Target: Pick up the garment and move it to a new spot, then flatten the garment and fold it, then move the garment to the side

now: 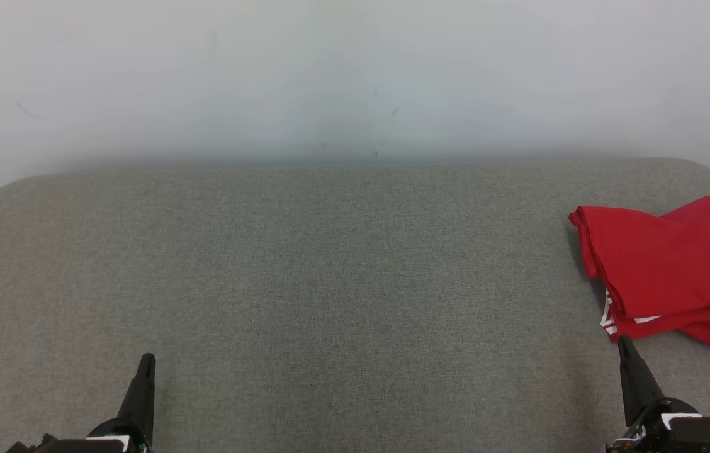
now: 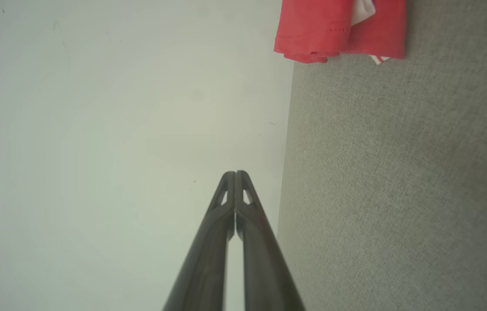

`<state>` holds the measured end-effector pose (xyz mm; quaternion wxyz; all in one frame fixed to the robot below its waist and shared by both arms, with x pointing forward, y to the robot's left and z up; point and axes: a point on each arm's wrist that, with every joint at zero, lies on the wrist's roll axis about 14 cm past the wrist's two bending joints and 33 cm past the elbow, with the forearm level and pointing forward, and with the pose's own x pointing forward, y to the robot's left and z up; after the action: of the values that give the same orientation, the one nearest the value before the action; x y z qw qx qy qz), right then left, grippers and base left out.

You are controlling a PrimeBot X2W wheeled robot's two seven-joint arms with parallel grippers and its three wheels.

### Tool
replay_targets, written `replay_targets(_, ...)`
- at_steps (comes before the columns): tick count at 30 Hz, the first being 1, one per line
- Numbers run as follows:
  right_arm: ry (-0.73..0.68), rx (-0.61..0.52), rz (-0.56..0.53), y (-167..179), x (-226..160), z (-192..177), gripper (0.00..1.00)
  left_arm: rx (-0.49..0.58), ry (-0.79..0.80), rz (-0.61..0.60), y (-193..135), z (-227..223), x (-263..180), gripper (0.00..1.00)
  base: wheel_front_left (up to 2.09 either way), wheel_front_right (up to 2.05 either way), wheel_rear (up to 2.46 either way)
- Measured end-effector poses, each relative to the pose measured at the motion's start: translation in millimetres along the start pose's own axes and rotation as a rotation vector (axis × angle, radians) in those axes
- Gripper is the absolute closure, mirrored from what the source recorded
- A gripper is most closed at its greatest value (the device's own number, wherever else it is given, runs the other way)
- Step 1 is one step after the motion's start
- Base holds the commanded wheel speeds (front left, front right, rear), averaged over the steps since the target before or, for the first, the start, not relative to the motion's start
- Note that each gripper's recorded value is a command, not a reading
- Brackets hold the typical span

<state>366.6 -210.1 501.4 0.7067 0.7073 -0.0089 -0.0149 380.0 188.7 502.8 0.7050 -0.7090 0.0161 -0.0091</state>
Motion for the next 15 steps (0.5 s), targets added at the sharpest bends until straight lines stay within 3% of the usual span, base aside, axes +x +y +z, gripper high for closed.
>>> replay_targets(15,0.0,0.0,0.0,0.1,0.0,-0.1,1.0,0.0,0.0,0.0,-0.1,0.0,0.0,1.0,0.0,0.0,0.0)
